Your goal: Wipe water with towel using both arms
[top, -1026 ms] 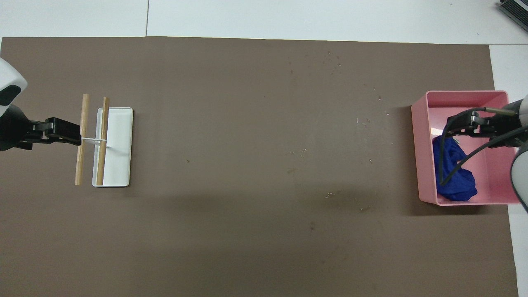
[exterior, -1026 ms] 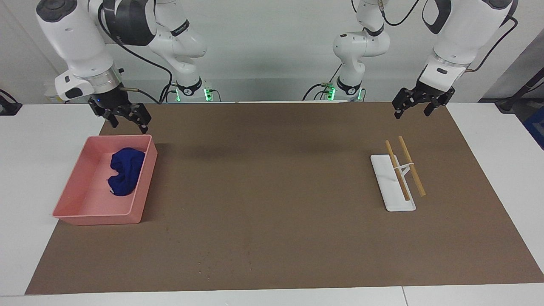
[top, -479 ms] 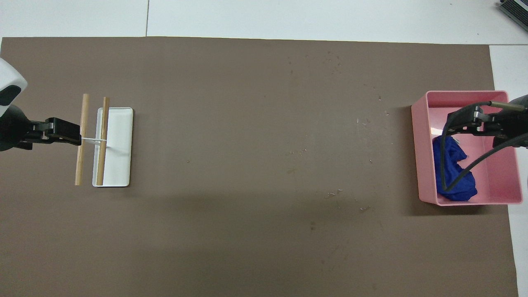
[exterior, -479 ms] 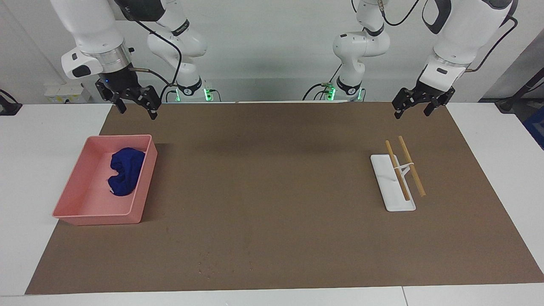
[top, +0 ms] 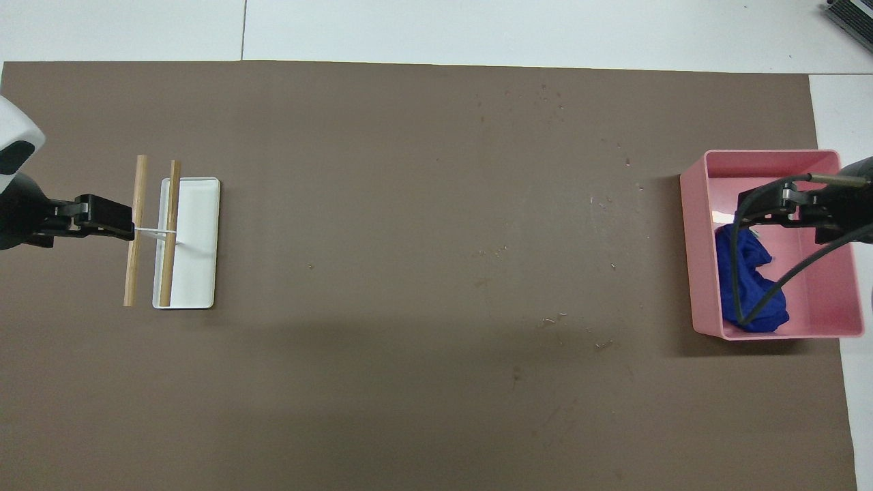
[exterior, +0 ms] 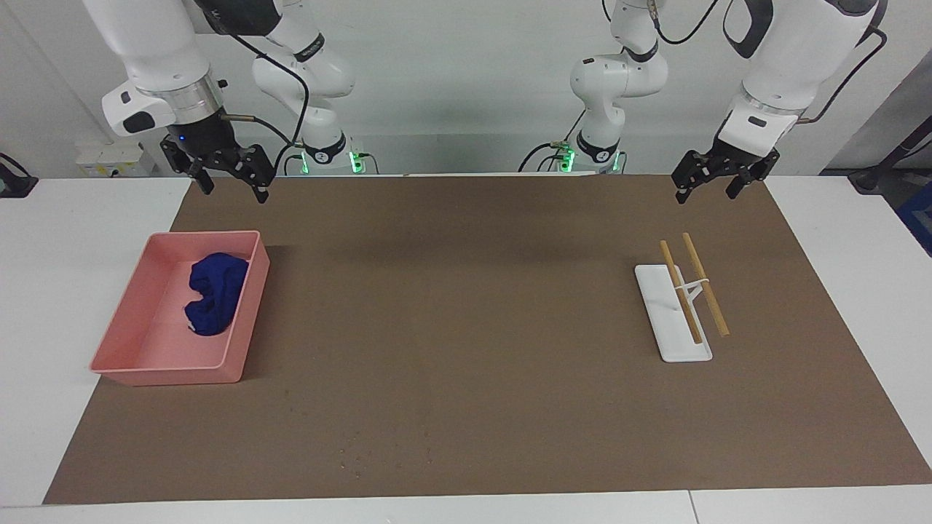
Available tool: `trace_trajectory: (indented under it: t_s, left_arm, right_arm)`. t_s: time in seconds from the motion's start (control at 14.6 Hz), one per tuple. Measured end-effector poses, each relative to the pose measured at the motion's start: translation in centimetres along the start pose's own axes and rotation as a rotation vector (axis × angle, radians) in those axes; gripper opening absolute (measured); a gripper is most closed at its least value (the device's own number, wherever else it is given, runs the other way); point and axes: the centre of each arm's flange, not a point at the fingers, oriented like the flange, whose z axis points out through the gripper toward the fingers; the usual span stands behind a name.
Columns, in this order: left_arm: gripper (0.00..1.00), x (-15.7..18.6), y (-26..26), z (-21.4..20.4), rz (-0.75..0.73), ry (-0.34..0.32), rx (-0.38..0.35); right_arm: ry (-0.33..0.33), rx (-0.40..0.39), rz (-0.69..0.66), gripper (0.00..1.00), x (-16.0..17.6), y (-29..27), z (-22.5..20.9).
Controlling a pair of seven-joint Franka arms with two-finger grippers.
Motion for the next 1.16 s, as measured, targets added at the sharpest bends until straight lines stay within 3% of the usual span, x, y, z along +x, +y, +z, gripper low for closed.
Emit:
trace_trajectory:
  t_s: [1.16]
  left_arm:
    - [1.0,0.0,0.0,0.0,0.0,0.0,0.0]
  right_arm:
    - [-0.029,-0.007,-0.04,1.0,-0.3,-0.08,1.05]
